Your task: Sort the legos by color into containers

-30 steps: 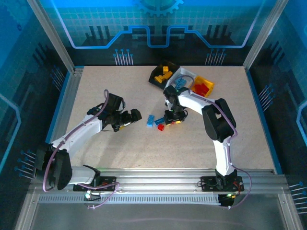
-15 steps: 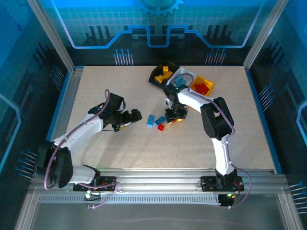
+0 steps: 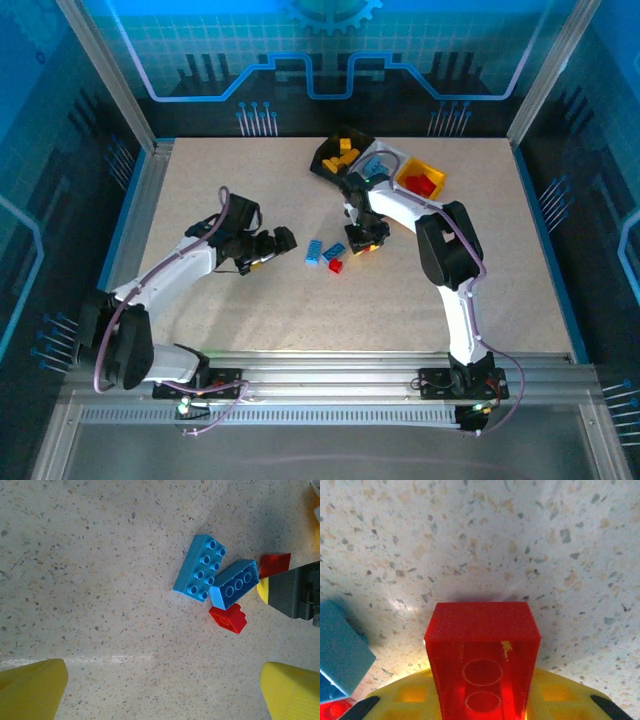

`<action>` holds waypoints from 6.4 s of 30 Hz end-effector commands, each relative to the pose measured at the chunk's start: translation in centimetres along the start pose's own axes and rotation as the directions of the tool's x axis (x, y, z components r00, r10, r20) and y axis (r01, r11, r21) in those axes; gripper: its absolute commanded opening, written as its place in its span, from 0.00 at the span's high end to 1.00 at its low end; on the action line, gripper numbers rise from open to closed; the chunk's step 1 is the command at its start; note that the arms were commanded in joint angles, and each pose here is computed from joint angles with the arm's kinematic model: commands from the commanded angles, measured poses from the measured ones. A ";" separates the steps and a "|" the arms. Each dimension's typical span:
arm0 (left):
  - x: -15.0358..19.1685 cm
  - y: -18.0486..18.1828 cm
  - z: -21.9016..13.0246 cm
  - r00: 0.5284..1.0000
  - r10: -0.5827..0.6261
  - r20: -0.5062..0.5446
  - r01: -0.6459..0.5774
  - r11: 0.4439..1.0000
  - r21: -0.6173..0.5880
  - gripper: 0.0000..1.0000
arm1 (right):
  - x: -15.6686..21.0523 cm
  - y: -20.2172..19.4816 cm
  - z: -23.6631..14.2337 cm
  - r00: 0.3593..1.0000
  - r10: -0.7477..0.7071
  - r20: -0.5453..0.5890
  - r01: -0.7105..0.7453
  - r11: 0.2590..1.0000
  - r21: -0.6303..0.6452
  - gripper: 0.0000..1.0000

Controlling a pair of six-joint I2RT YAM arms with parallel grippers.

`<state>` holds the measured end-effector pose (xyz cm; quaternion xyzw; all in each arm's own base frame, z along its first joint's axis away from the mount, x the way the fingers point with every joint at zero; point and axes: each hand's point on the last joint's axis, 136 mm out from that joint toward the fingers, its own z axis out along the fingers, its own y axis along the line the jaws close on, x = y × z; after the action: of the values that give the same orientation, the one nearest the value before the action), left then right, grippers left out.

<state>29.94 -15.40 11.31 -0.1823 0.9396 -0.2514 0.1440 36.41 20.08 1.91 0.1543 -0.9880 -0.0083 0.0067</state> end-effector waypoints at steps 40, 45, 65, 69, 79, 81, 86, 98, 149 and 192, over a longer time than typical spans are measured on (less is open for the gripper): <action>9.4 -6.2 2.8 0.947 0.249 -0.205 -0.264 0.963 -0.051 0.01 | -9.7 -17.8 -8.9 0.747 0.635 0.196 -0.514 0.739 -0.435 0.71; 9.5 -4.6 1.6 0.953 0.239 -0.188 -0.259 0.962 -0.088 0.01 | -11.1 -18.0 -8.2 0.744 0.643 0.181 -0.522 0.729 -0.442 0.71; 8.5 -3.7 0.9 0.957 0.251 -0.148 -0.269 0.956 -0.117 0.01 | -12.7 -17.2 -7.6 0.760 0.627 0.169 -0.513 0.739 -0.436 0.69; 8.5 -3.7 1.0 0.954 0.255 -0.155 -0.274 0.955 -0.115 0.01 | -12.3 -17.4 -7.3 0.756 0.633 0.163 -0.526 0.737 -0.424 0.58; 8.0 -3.9 0.9 0.955 0.259 -0.141 -0.275 0.955 -0.109 0.01 | -11.5 -16.3 -9.6 0.763 0.616 0.195 -0.497 0.752 -0.433 0.46; 7.7 -3.9 0.9 0.958 0.257 -0.130 -0.271 0.956 -0.111 0.01 | -11.3 -15.4 -10.6 0.774 0.596 0.215 -0.467 0.765 -0.443 0.46; 6.3 -3.3 0.6 0.972 0.213 -0.096 -0.222 0.970 -0.100 0.01 | -9.7 -10.5 -12.1 0.837 0.488 0.248 -0.344 0.822 -0.454 0.45; 0.9 -0.9 -1.1 1.000 -0.011 0.008 0.011 1.000 0.027 0.01 | 1.3 6.6 -7.8 0.973 -0.143 0.180 0.193 0.934 -0.300 0.34; 1.5 2.0 -1.7 0.992 -0.127 0.029 0.125 0.991 0.051 0.01 | 0.9 1.2 -8.7 0.970 -0.104 0.220 0.124 0.989 -0.079 0.62; 2.9 -1.9 1.2 0.984 0.138 -0.116 -0.144 0.989 -0.037 0.01 | -7.1 -16.2 -10.4 0.831 0.500 0.246 -0.436 0.858 -0.272 0.43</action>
<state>27.73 -18.38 10.31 -0.1214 0.9597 -0.2348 0.0954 49.78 6.17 9.40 -0.0955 -0.9803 -0.1171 -0.1270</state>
